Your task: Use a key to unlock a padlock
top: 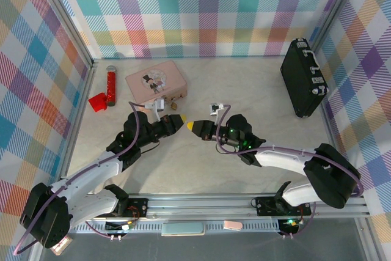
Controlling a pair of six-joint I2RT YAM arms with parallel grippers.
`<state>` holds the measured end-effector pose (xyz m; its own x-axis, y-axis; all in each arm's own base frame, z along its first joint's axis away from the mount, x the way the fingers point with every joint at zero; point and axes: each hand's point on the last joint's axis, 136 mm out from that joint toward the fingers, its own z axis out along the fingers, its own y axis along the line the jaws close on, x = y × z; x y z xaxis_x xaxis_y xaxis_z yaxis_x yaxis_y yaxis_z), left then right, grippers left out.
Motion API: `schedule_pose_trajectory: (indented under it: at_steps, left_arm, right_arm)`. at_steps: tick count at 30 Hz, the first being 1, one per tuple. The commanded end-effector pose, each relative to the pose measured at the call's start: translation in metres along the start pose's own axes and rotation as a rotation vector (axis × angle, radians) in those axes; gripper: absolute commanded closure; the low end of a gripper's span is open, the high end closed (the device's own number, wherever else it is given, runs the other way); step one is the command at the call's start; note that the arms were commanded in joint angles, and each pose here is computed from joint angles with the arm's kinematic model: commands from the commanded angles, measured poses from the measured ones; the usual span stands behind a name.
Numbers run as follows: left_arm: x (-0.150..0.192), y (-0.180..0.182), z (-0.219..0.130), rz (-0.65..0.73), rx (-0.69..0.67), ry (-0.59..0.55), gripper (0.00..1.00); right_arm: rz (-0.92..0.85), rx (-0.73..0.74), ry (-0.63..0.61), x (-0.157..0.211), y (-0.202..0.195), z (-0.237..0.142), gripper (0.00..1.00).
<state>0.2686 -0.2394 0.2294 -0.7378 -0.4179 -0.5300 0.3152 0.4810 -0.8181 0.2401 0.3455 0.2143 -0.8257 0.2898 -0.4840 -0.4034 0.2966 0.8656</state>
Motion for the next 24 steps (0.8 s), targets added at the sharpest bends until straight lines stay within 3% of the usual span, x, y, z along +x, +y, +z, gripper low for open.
schedule_pose_trajectory:
  at_steps: [1,2,6,12,16,20,24]
  left_arm:
    - [-0.021,-0.014,-0.012,0.094,-0.026,-0.052,0.81]
    - [-0.024,-0.01,-0.016,0.114,-0.061,-0.06,0.73]
    - [-0.042,0.007,-0.039,0.18,-0.181,-0.119,0.59]
    - [-0.062,0.05,-0.063,0.254,-0.388,-0.201,0.52]
    - [-0.07,0.072,-0.071,0.279,-0.486,-0.274,0.26]
    - [-0.068,0.079,-0.059,0.256,-0.486,-0.215,0.23]
    - [-0.066,0.085,-0.046,0.227,-0.43,-0.238,0.18]
  right_arm:
    - [0.013,0.129,-0.013,-0.006,-0.017,-0.004,1.0]
    - [0.013,0.165,-0.015,-0.006,-0.022,-0.007,1.0]
    - [-0.009,0.321,-0.018,-0.008,-0.041,-0.021,1.0]
    - [-0.078,0.388,-0.033,-0.014,-0.041,-0.038,1.0]
    - [-0.113,0.407,-0.05,-0.019,-0.038,-0.047,1.0]
    - [-0.121,0.425,-0.064,-0.022,-0.038,-0.051,1.0]
    - [-0.103,0.439,-0.064,-0.023,-0.04,-0.05,1.0]
